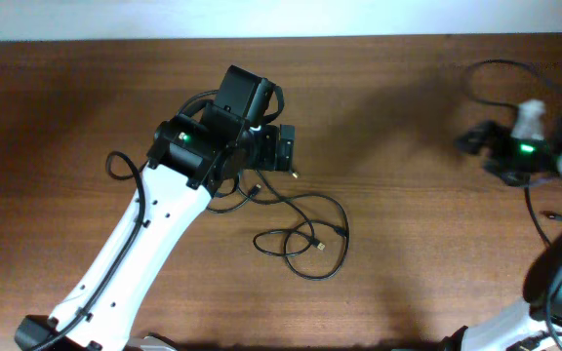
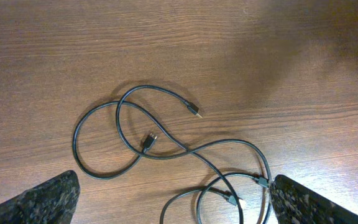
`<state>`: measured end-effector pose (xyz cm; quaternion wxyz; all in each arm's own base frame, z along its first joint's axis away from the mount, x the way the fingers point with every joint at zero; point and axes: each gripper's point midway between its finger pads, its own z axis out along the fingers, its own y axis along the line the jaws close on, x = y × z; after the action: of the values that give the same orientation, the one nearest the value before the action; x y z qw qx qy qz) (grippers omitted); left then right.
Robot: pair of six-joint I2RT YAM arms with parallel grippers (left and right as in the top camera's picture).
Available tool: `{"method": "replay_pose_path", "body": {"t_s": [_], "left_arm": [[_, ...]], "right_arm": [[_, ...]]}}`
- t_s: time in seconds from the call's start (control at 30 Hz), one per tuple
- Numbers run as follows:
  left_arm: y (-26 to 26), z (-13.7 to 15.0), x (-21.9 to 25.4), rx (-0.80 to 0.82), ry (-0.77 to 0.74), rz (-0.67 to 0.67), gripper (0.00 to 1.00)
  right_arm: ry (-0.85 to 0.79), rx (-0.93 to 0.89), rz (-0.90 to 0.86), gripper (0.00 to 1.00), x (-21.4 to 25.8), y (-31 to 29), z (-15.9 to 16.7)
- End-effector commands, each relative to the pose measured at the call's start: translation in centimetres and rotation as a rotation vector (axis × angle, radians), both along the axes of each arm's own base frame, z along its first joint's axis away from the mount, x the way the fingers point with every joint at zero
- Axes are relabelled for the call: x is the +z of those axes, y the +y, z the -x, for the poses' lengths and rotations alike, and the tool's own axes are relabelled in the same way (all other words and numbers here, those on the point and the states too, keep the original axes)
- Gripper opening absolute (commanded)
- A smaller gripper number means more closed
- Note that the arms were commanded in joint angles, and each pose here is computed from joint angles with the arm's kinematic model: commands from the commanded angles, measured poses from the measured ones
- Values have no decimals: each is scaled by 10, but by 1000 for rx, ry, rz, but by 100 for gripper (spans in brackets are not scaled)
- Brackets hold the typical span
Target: Untangle cables
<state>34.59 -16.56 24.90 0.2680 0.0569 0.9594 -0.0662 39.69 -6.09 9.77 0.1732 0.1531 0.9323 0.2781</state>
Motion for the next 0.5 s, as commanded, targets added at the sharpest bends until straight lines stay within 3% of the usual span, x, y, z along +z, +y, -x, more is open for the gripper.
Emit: {"method": "replay_pose_path", "body": {"t_s": [0.0, 0.1, 0.27, 0.4, 0.47], "left_arm": [[-2, 0, -2, -7, 7, 6, 99], [-2, 0, -2, -7, 7, 6, 99], [-2, 0, -2, -7, 7, 6, 99], [-2, 0, -2, -7, 7, 6, 99], [-2, 0, -2, -7, 7, 6, 99]], "right_arm": [[-48, 342, 127, 99, 0, 68, 7], [19, 533, 127, 99, -8, 125, 33], [250, 691, -52, 99, 2, 192, 106], [389, 627, -161, 99, -8, 228, 134], [459, 505, -209, 99, -41, 255, 144]]}}
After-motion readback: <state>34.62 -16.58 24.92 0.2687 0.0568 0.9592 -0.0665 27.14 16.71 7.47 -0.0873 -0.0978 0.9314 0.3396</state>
